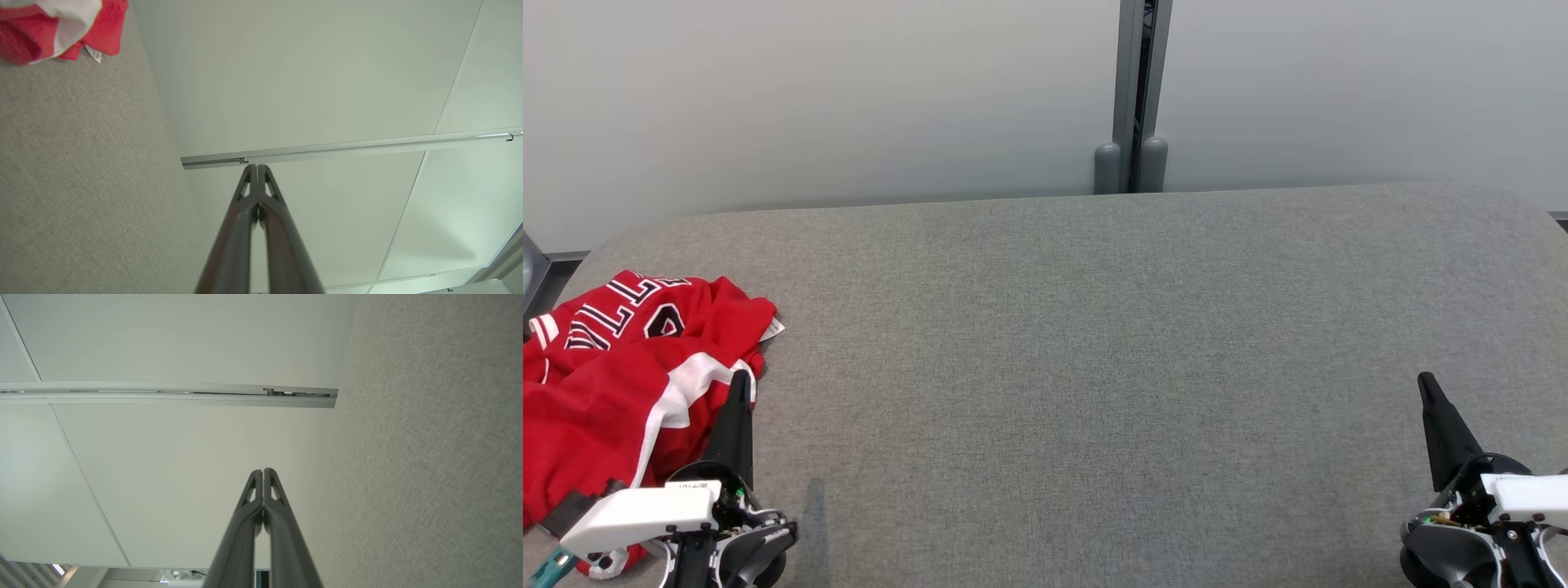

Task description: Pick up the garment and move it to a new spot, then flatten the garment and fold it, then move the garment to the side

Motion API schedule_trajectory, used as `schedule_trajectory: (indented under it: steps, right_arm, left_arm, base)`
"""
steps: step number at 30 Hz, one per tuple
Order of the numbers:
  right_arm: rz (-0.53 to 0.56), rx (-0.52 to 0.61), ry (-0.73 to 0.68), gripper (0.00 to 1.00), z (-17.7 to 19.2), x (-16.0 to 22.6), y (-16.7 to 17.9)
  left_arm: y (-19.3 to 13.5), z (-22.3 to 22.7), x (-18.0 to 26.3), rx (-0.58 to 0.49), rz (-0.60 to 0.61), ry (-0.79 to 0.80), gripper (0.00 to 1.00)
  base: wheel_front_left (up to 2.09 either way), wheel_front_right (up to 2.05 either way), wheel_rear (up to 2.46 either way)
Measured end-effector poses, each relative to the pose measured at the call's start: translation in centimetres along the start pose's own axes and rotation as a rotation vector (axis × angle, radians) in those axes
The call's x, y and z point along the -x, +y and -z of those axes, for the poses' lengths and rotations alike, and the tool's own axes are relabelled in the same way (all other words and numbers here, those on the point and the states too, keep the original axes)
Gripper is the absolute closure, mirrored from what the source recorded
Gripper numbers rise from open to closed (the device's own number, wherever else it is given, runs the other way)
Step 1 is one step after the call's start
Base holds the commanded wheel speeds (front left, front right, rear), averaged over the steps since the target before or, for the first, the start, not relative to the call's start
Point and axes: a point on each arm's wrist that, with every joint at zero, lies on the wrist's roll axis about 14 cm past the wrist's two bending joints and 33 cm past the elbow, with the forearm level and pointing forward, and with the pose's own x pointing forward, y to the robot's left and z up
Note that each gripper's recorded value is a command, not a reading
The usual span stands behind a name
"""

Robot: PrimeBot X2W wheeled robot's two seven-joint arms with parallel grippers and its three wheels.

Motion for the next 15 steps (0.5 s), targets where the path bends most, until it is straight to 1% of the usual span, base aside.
schedule_trajectory:
  steps: [15]
  right_arm:
    - [0.0, 0.0, 0.0, 1.0, 0.0, 0.0, 0.0]
  left_arm:
    - [0.0, 0.0, 0.0, 0.0, 0.0, 0.0, 1.0]
  base:
    - [0.0, 0.0, 0.0]
